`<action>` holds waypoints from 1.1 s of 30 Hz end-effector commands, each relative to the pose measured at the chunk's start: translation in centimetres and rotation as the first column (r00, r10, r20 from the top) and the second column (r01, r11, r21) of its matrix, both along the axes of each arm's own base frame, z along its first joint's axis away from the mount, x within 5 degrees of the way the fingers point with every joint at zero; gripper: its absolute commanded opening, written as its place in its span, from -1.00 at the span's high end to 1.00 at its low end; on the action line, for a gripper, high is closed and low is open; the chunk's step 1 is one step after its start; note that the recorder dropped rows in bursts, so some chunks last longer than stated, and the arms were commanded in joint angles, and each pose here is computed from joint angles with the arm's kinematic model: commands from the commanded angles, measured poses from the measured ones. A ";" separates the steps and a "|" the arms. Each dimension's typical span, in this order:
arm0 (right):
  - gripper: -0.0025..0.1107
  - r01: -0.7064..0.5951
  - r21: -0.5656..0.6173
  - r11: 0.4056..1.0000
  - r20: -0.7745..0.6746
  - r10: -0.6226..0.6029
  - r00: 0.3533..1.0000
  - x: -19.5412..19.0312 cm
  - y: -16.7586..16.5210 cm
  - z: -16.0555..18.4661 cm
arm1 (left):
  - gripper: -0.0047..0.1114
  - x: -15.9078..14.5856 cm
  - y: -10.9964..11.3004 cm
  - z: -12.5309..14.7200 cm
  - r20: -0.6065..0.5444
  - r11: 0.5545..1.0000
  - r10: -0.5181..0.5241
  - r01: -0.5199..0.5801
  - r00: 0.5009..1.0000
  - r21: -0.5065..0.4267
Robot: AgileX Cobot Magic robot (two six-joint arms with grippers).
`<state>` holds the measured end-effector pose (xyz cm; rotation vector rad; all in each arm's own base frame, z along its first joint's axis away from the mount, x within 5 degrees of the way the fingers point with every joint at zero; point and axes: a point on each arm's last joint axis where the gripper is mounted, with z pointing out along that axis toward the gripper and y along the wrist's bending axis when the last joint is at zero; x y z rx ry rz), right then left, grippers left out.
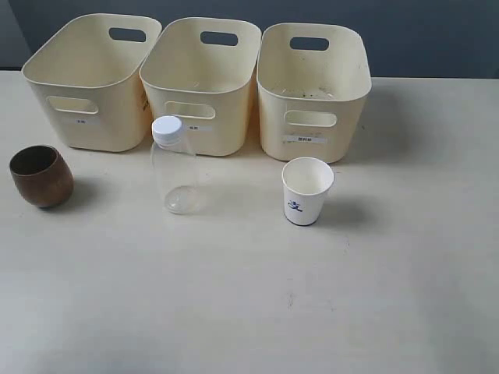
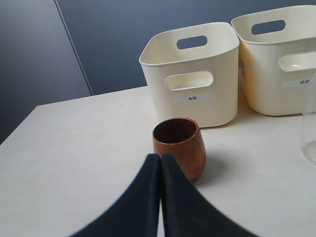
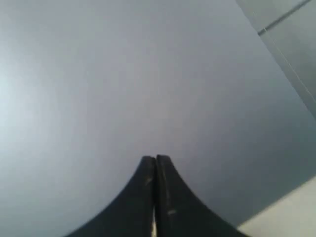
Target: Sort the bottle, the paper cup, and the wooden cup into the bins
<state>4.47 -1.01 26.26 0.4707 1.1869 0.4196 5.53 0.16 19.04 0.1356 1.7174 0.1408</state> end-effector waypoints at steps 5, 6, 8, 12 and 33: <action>0.97 0.010 -0.299 0.954 0.126 0.029 0.992 -3.1 1.2 11.6 | 0.92 0.0 0.0 0.2 0.006 1.000 -0.001 0.001 1.000 -0.004; 0.97 -0.018 -0.317 0.948 0.092 0.050 0.994 -2.9 1.5 12.8 | 0.92 0.0 0.0 0.2 0.006 1.000 -0.001 0.001 1.000 -0.004; 0.97 -0.051 -0.360 0.932 0.039 0.069 0.997 -2.1 1.7 14.7 | 0.92 0.0 0.0 0.2 0.006 1.000 -0.001 0.001 1.000 -0.004; 0.97 -0.259 -0.496 0.829 -0.150 0.211 0.966 1.8 3.3 18.6 | 0.92 0.0 0.0 0.2 0.006 1.000 -0.001 0.001 1.000 -0.004; 0.97 -0.944 -0.320 -0.079 -0.911 0.299 0.284 20.6 15.5 8.2 | 0.92 0.0 0.0 0.2 0.006 1.000 -0.001 0.001 1.000 -0.004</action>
